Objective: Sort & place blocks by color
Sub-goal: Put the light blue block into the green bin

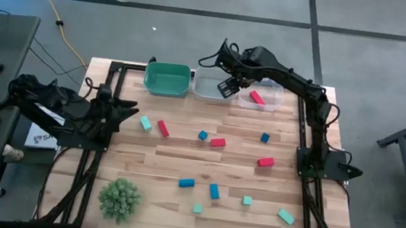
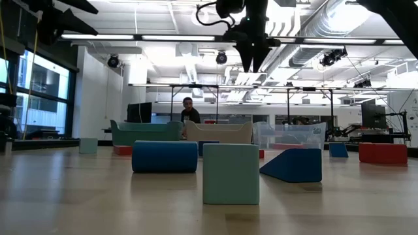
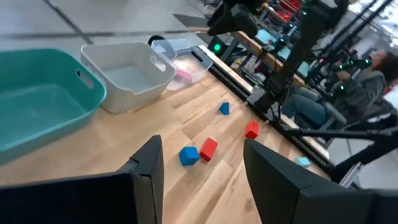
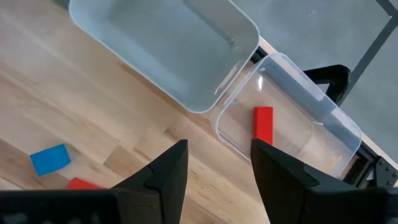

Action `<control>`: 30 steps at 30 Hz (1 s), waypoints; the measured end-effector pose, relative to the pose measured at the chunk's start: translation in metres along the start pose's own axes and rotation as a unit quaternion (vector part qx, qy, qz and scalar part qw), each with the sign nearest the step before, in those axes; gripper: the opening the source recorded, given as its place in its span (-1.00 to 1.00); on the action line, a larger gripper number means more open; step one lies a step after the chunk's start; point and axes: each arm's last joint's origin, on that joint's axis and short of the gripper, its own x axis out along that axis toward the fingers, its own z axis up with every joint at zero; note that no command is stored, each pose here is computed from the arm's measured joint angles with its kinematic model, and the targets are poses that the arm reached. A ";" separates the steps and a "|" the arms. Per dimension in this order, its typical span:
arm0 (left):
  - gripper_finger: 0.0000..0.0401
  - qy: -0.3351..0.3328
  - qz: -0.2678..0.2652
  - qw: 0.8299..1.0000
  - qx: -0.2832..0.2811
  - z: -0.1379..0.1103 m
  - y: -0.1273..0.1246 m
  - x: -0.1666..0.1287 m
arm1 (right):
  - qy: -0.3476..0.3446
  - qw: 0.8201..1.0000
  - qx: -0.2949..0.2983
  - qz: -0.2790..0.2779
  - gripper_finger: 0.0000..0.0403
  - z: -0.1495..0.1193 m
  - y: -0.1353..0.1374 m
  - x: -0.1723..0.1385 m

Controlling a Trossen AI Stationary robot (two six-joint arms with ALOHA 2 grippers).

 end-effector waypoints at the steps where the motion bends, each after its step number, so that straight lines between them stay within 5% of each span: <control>1: -0.27 0.001 0.005 1.000 -0.011 0.000 -0.001 0.002 | 0.001 1.000 -0.002 0.001 -0.18 -0.001 0.001 0.000; 13: -0.41 0.061 0.102 0.987 -0.109 0.012 -0.013 0.023 | 0.004 0.999 -0.034 0.002 -0.18 -0.003 0.005 -0.002; 24: -0.50 0.067 0.184 0.974 -0.112 0.020 -0.016 0.059 | 0.009 0.996 -0.085 0.001 -0.18 -0.004 0.005 -0.002; 30: -0.50 0.068 0.187 0.975 -0.096 0.021 -0.018 0.076 | 0.008 0.995 -0.104 0.001 -0.18 -0.004 0.005 -0.002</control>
